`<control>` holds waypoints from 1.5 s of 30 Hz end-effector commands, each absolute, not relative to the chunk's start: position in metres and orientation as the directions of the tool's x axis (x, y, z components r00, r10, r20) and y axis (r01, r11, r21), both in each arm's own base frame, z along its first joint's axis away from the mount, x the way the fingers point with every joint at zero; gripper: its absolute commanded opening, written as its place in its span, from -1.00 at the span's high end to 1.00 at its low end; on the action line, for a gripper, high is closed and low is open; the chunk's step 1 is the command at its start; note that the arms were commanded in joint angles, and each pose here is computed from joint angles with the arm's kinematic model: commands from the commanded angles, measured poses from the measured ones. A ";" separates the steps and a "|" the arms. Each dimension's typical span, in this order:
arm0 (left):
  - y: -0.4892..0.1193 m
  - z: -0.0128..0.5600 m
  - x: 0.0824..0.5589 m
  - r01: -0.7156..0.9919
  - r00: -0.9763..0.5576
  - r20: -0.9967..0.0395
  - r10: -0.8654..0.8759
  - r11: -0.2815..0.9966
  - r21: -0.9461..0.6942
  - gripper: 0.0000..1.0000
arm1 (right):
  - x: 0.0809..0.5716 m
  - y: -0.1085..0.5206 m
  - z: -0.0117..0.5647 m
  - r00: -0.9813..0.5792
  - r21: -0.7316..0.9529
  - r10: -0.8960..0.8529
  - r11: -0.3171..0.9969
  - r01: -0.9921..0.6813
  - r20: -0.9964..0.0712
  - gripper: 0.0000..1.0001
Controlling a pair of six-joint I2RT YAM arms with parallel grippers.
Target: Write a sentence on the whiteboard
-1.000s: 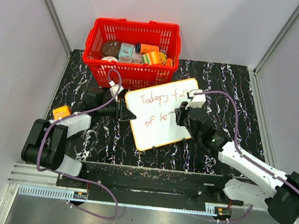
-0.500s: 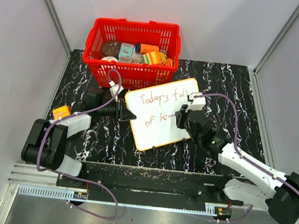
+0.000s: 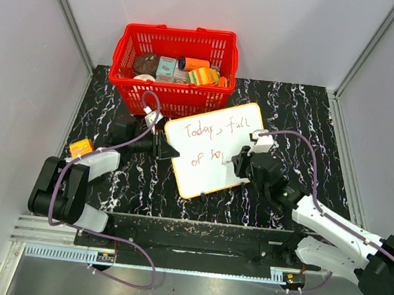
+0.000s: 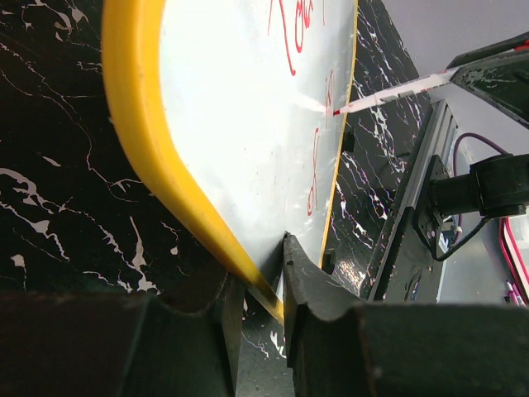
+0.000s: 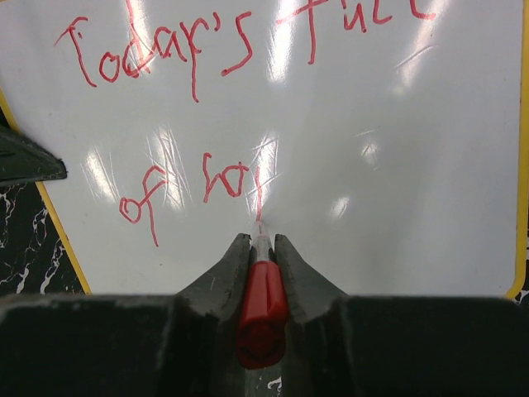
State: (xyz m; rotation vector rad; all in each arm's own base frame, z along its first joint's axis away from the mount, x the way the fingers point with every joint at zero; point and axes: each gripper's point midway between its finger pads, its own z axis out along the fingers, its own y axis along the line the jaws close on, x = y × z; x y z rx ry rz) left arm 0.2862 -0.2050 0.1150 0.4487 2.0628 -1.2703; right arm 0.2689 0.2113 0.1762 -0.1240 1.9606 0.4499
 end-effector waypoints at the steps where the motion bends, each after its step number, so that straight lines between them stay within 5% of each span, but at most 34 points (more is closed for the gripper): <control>1: -0.202 0.092 0.291 0.626 -0.681 -0.732 0.019 0.535 -0.568 1.00 | 0.257 0.205 0.157 -0.485 0.260 0.095 0.923 -0.285 -0.870 1.00; 25: -0.203 0.092 0.291 0.627 -0.680 -0.733 0.020 0.534 -0.567 1.00 | 0.298 0.219 0.234 -0.287 0.267 0.187 0.924 -0.273 -0.939 1.00; 45: -0.203 0.091 0.291 0.624 -0.683 -0.730 0.021 0.536 -0.568 1.00 | 0.304 0.209 0.221 -0.288 0.222 0.151 0.948 -0.229 -0.946 1.00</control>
